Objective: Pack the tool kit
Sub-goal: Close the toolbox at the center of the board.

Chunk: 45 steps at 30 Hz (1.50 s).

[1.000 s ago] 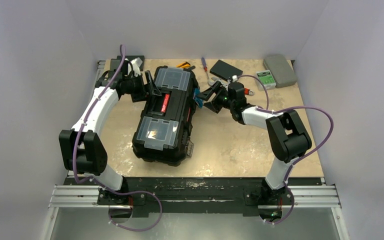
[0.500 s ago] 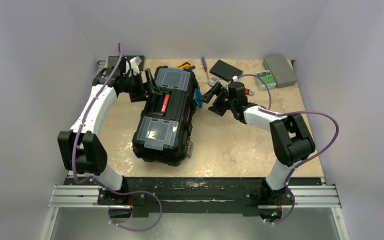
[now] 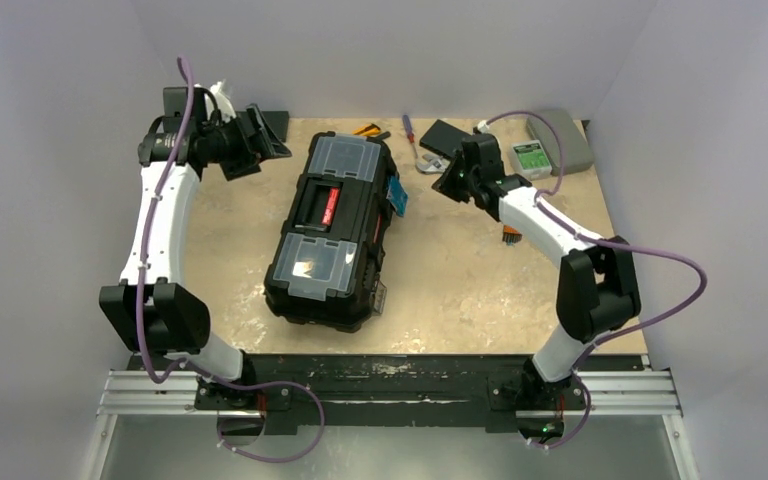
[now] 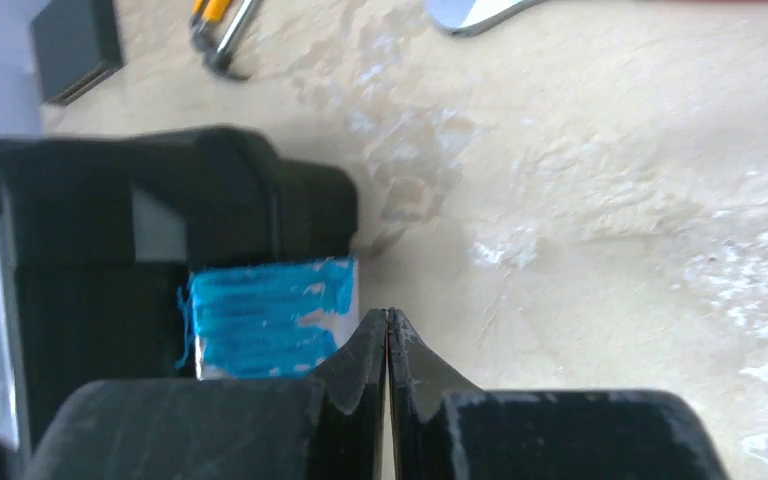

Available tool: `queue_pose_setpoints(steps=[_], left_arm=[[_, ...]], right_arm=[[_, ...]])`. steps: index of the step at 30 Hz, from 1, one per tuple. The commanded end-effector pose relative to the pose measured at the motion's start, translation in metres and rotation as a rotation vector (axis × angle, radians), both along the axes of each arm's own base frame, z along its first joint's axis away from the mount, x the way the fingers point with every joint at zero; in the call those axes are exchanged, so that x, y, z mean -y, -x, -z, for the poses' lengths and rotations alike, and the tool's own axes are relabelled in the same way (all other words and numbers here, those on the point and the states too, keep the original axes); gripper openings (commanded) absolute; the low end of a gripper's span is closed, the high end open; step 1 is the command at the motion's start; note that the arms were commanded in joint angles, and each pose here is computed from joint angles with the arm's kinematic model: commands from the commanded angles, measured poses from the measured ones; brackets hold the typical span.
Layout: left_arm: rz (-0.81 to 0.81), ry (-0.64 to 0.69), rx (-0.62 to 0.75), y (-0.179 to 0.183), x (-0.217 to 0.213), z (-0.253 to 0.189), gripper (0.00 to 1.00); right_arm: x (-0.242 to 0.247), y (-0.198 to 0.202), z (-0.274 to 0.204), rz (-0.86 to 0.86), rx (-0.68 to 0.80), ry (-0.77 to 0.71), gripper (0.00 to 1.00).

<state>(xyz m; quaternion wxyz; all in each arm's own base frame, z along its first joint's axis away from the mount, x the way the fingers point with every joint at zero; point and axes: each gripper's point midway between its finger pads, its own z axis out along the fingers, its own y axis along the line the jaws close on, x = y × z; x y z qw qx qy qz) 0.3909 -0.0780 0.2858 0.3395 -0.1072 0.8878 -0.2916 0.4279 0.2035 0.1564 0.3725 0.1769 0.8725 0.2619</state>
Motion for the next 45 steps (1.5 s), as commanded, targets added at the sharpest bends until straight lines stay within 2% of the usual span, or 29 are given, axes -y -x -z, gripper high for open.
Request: queue_pose_setpoints(steps=[1,5,6,7,8,9,10,15,20,24,27,34,45], left_arm=[[-0.136,-0.123,-0.025,-0.021,-0.036,0.012,0.82],[-0.140,-0.140,-0.103,-0.033,-0.040,0.046,0.72],[-0.136,-0.143,-0.121,-0.035,-0.040,0.055,0.65],[-0.131,-0.146,-0.135,-0.037,-0.040,0.062,0.54],[-0.126,-0.148,-0.154,-0.039,-0.041,0.071,0.38],[-0.120,-0.150,-0.171,-0.040,-0.041,0.079,0.16],[-0.115,-0.150,-0.189,-0.041,-0.041,0.086,0.01],[-0.076,-0.123,-0.264,-0.044,-0.031,0.121,0.00],[0.017,-0.002,-0.352,-0.039,-0.002,0.151,0.00],[0.116,-0.033,-0.399,-0.031,0.033,0.170,0.00],[0.157,-0.001,-0.443,-0.026,0.051,0.182,0.00],[0.223,-0.033,-0.446,-0.015,0.077,0.186,0.00],[0.315,0.034,-0.473,-0.007,0.104,0.191,0.00]], right_arm=[[0.031,0.004,0.024,0.055,-0.138,0.290,0.00],[0.027,0.007,0.029,0.091,-0.174,0.443,0.00],[0.025,0.008,0.031,0.107,-0.185,0.474,0.00],[0.023,0.009,0.033,0.113,-0.198,0.500,0.00],[0.020,0.008,0.035,0.112,-0.209,0.513,0.00],[0.016,0.008,0.038,0.107,-0.222,0.518,0.00],[0.010,0.006,0.038,0.098,-0.226,0.513,0.00],[-0.014,-0.004,0.047,0.047,-0.226,0.493,0.00],[-0.051,-0.013,0.055,-0.067,-0.219,0.377,0.00],[-0.073,-0.019,0.058,-0.110,-0.203,0.324,0.00],[-0.089,-0.020,0.066,-0.152,-0.217,0.299,0.00],[-0.116,-0.024,0.069,-0.224,-0.199,0.276,0.00],[-0.164,-0.027,0.052,-0.350,-0.072,0.075,0.00]])
